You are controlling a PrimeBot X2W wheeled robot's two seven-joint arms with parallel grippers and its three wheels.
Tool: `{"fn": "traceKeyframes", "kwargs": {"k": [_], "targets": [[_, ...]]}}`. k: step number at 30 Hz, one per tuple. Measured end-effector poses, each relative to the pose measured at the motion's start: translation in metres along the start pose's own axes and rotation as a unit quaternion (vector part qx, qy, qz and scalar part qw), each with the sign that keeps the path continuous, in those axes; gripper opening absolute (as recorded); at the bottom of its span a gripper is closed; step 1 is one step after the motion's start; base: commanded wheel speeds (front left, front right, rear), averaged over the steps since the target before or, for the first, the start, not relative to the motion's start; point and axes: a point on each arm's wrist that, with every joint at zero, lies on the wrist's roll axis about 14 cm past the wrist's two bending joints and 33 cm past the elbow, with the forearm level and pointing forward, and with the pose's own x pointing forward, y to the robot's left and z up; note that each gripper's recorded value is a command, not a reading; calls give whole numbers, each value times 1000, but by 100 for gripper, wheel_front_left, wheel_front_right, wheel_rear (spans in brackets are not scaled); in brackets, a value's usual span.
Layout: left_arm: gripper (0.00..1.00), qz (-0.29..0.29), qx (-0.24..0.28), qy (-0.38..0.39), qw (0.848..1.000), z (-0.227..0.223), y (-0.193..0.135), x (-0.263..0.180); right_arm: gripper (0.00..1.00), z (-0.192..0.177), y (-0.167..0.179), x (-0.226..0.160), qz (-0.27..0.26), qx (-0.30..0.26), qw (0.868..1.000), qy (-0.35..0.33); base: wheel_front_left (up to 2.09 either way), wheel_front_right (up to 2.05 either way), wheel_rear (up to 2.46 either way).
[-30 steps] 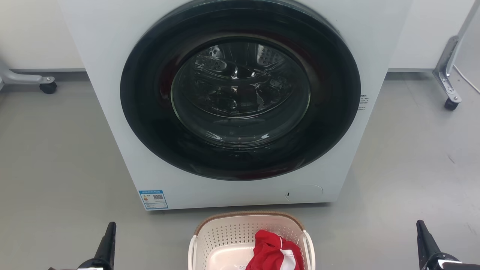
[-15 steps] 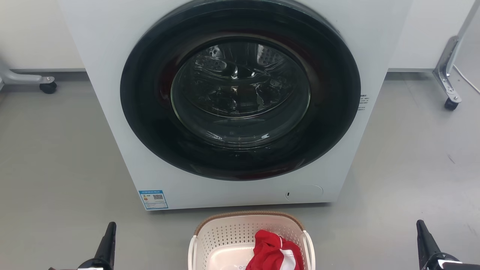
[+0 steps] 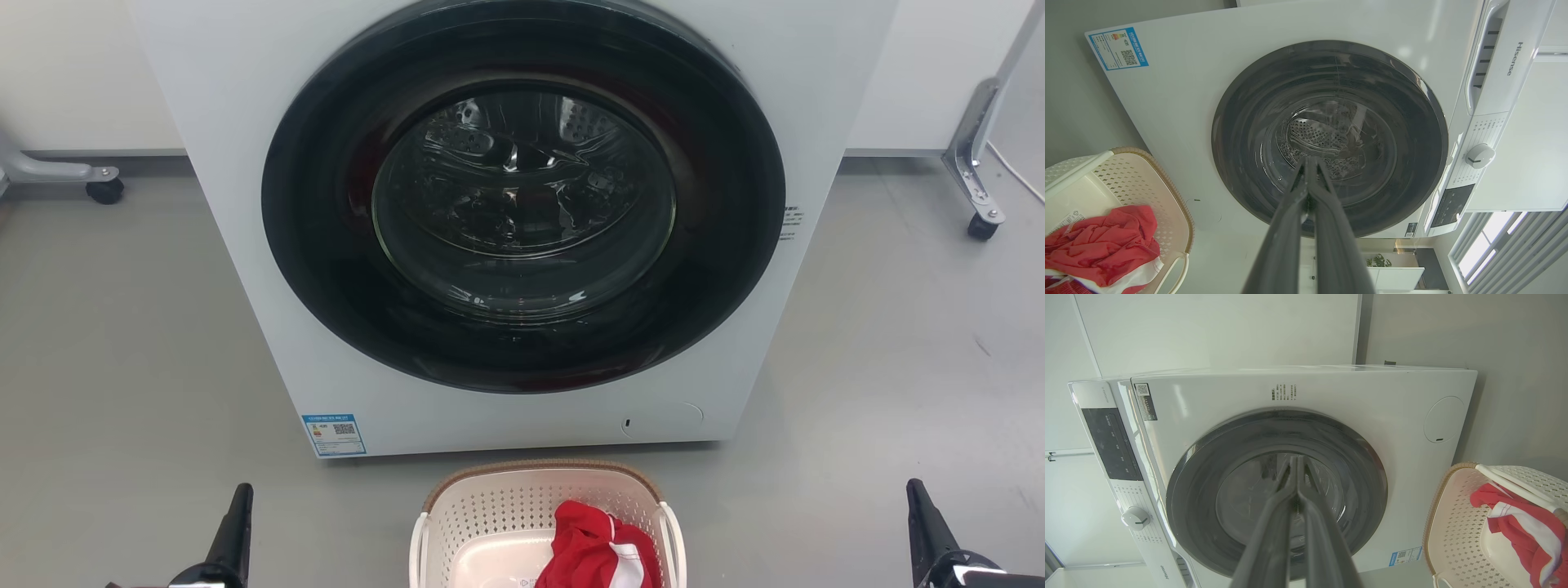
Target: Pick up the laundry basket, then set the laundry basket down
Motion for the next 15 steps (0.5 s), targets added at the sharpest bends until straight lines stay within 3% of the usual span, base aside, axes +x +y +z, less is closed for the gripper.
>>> {"fn": "traceKeyframes", "kwargs": {"k": [15], "targets": [[0,0,0,0,1000,0,0,0,0,0,0,0,0,0,1000,0,0,0,0]]}}
